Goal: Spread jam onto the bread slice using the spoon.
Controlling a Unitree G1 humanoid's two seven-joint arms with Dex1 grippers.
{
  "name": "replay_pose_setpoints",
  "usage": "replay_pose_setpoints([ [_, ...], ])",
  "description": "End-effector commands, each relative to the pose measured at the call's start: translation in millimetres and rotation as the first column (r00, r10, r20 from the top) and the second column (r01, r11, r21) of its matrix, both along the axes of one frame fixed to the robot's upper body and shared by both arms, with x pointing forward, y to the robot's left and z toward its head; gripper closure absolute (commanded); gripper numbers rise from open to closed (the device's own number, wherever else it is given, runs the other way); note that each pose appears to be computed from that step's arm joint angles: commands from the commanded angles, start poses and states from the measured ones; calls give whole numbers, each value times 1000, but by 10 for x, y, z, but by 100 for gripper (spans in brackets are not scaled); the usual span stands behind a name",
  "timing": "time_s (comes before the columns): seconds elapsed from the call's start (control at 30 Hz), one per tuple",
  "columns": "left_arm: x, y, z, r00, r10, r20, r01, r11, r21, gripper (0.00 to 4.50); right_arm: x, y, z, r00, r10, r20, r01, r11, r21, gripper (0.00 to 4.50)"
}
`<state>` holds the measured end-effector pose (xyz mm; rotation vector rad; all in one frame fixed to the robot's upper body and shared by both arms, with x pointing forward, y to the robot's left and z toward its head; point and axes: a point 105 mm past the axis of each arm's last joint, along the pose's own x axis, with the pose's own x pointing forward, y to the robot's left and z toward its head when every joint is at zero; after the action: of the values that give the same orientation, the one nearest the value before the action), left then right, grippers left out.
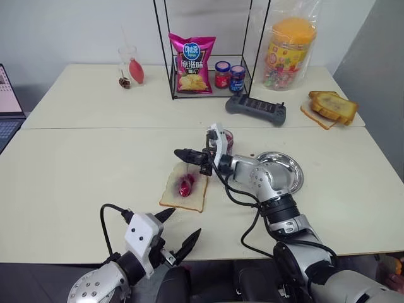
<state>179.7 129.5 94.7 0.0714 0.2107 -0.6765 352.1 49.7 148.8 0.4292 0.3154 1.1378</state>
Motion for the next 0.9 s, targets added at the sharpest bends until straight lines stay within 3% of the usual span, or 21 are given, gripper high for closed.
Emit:
replay_pose_setpoints([
  [0.03,14,-20,145,999,-15,49,15,1000,-8,0,44,2,93,996,-15,90,15,1000,0,446],
  [0.3,28,27,148,999,-16,48,16,1000,-7,0,131,160,356,977,-79,199,62,994,90,446],
  [0.57,2,2,161,999,-12,49,12,1000,-11,0,139,143,521,976,-77,202,46,988,150,446],
  [0.8,7,-67,194,998,-13,53,14,1000,-18,0,-13,54,461,992,67,112,-82,987,139,446],
  [0.9,14,-96,199,999,-14,53,15,1000,-21,0,-17,53,295,992,76,99,-83,994,72,446],
])
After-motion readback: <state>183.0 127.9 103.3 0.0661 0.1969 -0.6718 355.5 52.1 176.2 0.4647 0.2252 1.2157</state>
